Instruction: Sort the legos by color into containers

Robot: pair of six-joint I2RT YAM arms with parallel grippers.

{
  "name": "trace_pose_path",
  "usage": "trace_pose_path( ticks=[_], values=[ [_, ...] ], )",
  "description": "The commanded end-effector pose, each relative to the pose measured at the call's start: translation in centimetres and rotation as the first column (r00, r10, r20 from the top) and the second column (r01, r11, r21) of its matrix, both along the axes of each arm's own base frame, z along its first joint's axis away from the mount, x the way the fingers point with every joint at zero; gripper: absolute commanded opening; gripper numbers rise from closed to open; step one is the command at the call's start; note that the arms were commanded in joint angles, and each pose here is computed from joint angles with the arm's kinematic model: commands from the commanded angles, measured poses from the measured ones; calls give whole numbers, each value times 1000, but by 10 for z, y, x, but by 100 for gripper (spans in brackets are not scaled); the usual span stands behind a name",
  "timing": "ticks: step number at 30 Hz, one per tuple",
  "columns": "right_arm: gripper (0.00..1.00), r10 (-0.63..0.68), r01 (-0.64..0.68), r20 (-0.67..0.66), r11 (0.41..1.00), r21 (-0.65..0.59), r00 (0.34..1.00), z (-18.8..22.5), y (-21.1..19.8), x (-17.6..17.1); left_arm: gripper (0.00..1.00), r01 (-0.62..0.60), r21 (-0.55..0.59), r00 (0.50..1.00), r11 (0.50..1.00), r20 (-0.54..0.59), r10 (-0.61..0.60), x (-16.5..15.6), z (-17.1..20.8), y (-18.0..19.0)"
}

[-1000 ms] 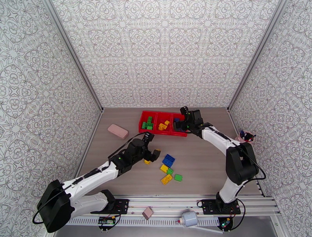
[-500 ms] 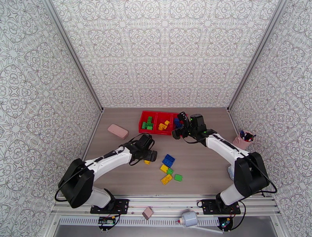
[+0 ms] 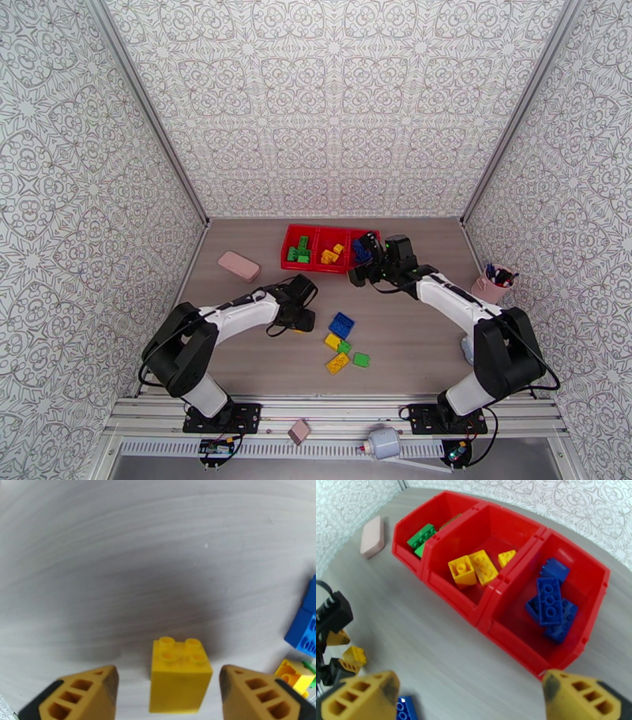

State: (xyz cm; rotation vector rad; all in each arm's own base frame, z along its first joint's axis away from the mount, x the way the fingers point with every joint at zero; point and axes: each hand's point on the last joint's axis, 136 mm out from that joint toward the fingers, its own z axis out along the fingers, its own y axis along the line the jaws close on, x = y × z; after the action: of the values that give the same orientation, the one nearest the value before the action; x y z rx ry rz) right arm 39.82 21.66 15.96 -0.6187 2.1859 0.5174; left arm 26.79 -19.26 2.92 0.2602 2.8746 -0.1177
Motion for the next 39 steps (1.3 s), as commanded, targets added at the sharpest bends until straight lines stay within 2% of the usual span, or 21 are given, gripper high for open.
trace_pose_path(
  ticks=[1,4,8,12,15,20,24,30,34,39],
  values=[
    [100,14,-14,-2,1000,19,1000,7,6,-4,61,-2,-8,1000,1000,-10,2,3,2,-3],
    [100,18,-18,0,1000,20,1000,10,8,-5,55,-1,-4,1000,1000,-15,0,3,0,-3],
    [100,20,-20,1,1000,19,1000,12,8,-7,40,-6,-13,1000,1000,-15,6,4,2,-4],
    [100,21,-21,-1,1000,18,1000,14,8,-9,32,-13,-17,1000,1000,-3,13,6,7,-2],
    [100,23,-23,3,999,26,1000,17,8,-12,31,-19,-26,999,999,26,20,10,15,-2],
    [100,39,-40,23,998,48,999,32,11,-20,32,-35,-121,988,992,148,53,30,43,-11],
    [100,75,-80,59,994,73,995,47,18,-32,32,-33,-189,960,981,269,84,59,70,-21],
    [100,145,-157,159,986,63,976,61,30,-50,32,-20,-300,885,954,439,157,119,116,-43],
    [100,168,-184,198,981,64,966,67,35,-56,32,-8,-294,843,956,513,165,154,132,-50],
    [100,179,-196,217,979,59,960,70,38,-56,32,-36,-277,829,960,528,184,189,136,-52]
  ],
)
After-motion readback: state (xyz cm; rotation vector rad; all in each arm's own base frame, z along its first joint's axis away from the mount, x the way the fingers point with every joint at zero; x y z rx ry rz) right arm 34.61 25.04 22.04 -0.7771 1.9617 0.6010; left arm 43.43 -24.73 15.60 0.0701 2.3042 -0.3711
